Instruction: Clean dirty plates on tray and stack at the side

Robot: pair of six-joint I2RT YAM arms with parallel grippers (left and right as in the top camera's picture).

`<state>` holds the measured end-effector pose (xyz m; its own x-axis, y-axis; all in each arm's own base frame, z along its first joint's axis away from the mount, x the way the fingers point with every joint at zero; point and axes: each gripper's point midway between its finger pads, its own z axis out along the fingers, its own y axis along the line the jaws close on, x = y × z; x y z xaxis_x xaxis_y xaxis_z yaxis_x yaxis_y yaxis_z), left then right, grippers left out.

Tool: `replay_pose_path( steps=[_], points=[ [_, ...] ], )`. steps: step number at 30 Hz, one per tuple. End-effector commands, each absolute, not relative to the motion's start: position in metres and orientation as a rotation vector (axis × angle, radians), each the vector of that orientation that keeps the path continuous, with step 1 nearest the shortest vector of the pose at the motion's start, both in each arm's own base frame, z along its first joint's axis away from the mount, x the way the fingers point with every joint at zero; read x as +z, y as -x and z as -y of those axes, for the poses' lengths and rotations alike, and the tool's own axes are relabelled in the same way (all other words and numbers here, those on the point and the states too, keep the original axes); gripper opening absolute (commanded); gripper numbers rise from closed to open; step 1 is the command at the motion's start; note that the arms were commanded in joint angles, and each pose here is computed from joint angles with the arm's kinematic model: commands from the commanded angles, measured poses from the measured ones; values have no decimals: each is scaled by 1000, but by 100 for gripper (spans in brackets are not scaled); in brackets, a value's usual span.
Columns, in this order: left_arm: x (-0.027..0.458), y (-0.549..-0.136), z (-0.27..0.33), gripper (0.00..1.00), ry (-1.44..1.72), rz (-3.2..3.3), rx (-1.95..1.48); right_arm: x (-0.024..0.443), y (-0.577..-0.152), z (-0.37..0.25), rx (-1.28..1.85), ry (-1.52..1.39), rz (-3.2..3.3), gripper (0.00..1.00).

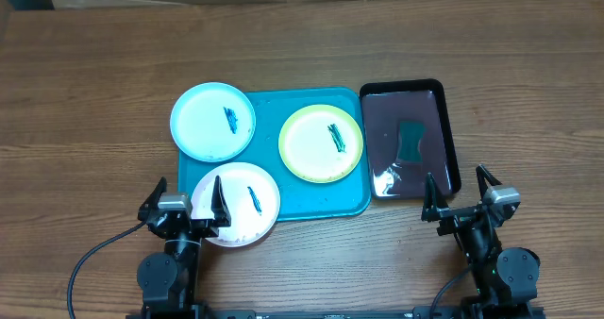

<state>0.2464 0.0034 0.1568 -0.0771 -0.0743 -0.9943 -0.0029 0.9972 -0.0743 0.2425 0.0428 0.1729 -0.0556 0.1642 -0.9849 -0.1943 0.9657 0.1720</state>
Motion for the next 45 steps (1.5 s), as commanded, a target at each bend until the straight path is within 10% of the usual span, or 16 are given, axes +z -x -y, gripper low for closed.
replay_pose_path(
  steps=[1, 45],
  points=[
    [156, -246, -5, 100, 49, -1645, -39, 171, -243, -41, 287, 14, -1597, 100],
    [157, -246, -6, 100, 53, -1642, -33, 174, -244, -32, 250, -24, -1581, 100]
  ],
)
